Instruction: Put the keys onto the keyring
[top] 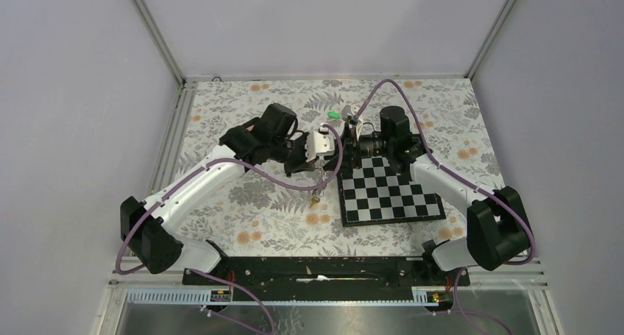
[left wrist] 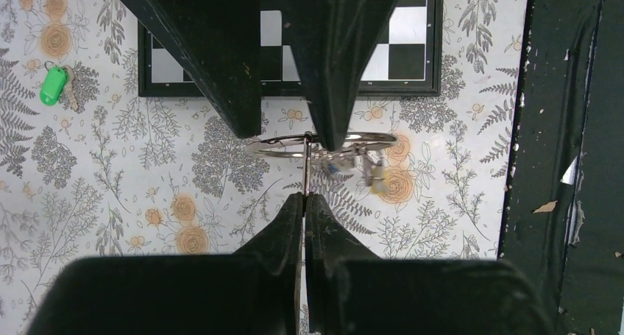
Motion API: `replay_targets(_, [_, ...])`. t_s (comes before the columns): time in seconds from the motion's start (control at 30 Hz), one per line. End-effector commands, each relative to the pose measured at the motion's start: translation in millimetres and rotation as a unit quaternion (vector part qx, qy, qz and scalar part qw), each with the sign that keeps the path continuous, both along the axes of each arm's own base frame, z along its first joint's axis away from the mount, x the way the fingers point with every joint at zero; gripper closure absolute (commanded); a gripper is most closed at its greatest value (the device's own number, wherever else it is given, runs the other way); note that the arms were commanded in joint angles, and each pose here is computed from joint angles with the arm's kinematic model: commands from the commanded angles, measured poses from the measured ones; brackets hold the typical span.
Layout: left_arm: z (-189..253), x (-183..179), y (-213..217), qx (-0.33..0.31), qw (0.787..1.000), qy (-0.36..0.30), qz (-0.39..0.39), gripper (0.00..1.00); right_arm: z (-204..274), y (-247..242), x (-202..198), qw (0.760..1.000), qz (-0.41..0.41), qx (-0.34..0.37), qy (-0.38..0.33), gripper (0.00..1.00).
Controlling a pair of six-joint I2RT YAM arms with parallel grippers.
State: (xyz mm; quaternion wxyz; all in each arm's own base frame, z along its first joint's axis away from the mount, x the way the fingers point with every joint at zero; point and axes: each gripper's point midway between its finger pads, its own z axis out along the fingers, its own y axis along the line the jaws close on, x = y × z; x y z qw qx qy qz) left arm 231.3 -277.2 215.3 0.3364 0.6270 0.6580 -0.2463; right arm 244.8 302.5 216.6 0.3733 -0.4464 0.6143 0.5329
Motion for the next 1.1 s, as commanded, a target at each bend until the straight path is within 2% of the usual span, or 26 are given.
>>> replay_targets(0.0, [21.0,3.0,-2.6,-0.029,0.998,-0.047,-0.005,1.0,9.3,2.4,5.5,1.0,-0.009,0.003,-0.025,0.51])
replay_targets(0.23, [19.8,9.0,-0.5,-0.022,0.998,-0.056,0.007,1.0,15.4,-1.4,-8.0,0.999,0.016,0.008,-0.043,0.53])
replay_targets(0.47, [20.9,9.2,-4.3,-0.033,0.998,-0.051,0.009,1.0,17.8,-1.0,-15.1,0.999,0.033,0.017,-0.036,0.6])
replay_targets(0.63, [25.2,9.1,-6.6,-0.042,0.998,-0.049,0.012,1.0,6.6,2.7,-16.7,0.999,0.038,0.026,0.01,0.58])
replay_targets(0.77, [24.1,8.0,-7.0,-0.044,0.998,-0.047,0.011,1.0,5.7,6.2,-14.9,0.998,0.037,0.038,0.035,0.51])
replay_targets(1.07, [20.6,7.7,-4.9,-0.043,0.998,-0.05,0.014,1.0,5.8,11.0,-9.2,0.996,0.031,0.048,0.067,0.53])
